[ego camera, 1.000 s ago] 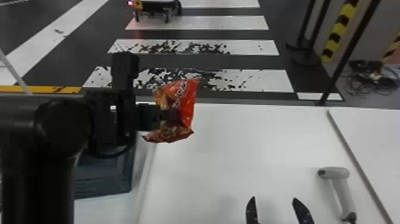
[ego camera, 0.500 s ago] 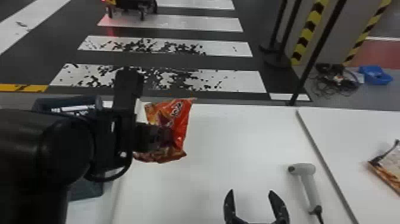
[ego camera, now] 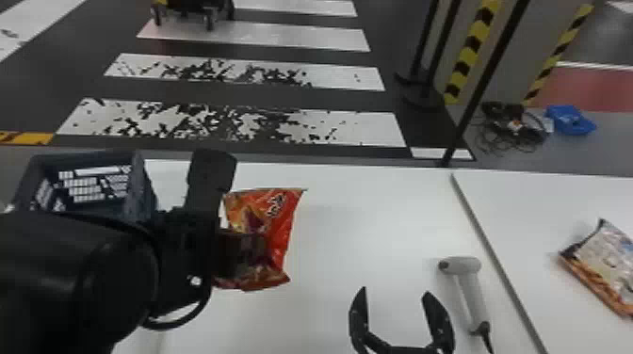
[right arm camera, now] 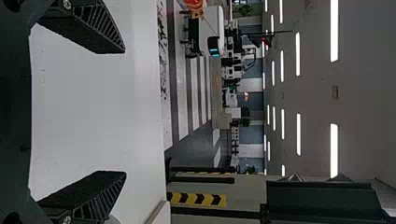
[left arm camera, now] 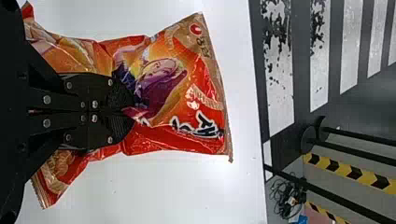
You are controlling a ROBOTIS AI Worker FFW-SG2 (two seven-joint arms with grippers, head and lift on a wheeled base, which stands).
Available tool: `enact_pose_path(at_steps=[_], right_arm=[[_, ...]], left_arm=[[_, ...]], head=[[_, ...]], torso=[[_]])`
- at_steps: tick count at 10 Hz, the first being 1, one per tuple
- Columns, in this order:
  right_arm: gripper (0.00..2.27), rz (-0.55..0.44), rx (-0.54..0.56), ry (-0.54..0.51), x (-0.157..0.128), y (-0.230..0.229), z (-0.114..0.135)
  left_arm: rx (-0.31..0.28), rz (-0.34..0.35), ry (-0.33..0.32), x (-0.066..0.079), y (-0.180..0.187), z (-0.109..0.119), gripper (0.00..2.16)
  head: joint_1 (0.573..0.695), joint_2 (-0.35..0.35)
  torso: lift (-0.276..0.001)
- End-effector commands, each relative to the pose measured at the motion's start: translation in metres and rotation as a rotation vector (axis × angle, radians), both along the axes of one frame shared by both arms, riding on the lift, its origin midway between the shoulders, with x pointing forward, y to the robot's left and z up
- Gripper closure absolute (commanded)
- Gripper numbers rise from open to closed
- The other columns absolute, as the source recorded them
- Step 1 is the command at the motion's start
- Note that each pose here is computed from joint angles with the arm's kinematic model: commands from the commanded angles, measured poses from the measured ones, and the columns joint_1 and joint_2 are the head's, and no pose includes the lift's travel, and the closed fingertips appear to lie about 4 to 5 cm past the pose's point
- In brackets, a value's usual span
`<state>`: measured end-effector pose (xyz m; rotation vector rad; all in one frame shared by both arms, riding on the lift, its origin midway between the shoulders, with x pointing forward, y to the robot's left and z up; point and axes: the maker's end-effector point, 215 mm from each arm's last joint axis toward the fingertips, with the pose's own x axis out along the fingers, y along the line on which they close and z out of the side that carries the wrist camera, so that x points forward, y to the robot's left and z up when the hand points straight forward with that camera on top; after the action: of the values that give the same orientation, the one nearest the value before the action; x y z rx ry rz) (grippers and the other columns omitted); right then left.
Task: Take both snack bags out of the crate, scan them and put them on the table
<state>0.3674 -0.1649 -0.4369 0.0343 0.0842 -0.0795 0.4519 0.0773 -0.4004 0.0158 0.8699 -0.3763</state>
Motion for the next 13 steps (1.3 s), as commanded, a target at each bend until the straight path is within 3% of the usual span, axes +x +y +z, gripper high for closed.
enact_pose_path(at_steps=[1,5,7,10,11,12,13], right_arm=[[0.06,-0.009,0.006,-0.006,0.000,-0.005,0.002],[0.06,-0.021,0.006,-0.006,-0.002,-0.009,0.004],[0.06,-0.023,0.009,-0.007,-0.002,-0.009,0.004],[0.06,-0.024,0.008,-0.006,-0.004,-0.011,0.005],[0.06,-0.025,0.009,-0.003,-0.004,-0.011,0.004],[0.06,-0.025,0.009,-0.003,-0.004,-0.011,0.004],[0.06,-0.023,0.010,-0.004,-0.004,-0.011,0.004]], left_arm=[[0.004,-0.012,0.007,-0.005,-0.009,-0.012,2.14],[0.030,-0.022,-0.035,-0.004,-0.047,-0.040,2.14],[0.012,-0.024,-0.061,-0.002,-0.077,-0.049,2.14],[0.019,-0.055,-0.046,-0.017,-0.106,-0.065,2.09],[0.027,-0.056,-0.031,-0.024,-0.108,-0.072,1.35],[0.044,-0.041,-0.033,-0.026,-0.106,-0.075,0.23],[0.053,-0.024,-0.043,-0.024,-0.104,-0.074,0.02]], head=[[0.695,-0.116],[0.695,-0.158],[0.695,-0.198],[0.695,-0.251],[0.695,-0.271],[0.695,-0.280],[0.695,-0.284]], torso=[[-0.093],[-0.093],[-0.093],[-0.093],[-0.093],[-0.093],[-0.093]])
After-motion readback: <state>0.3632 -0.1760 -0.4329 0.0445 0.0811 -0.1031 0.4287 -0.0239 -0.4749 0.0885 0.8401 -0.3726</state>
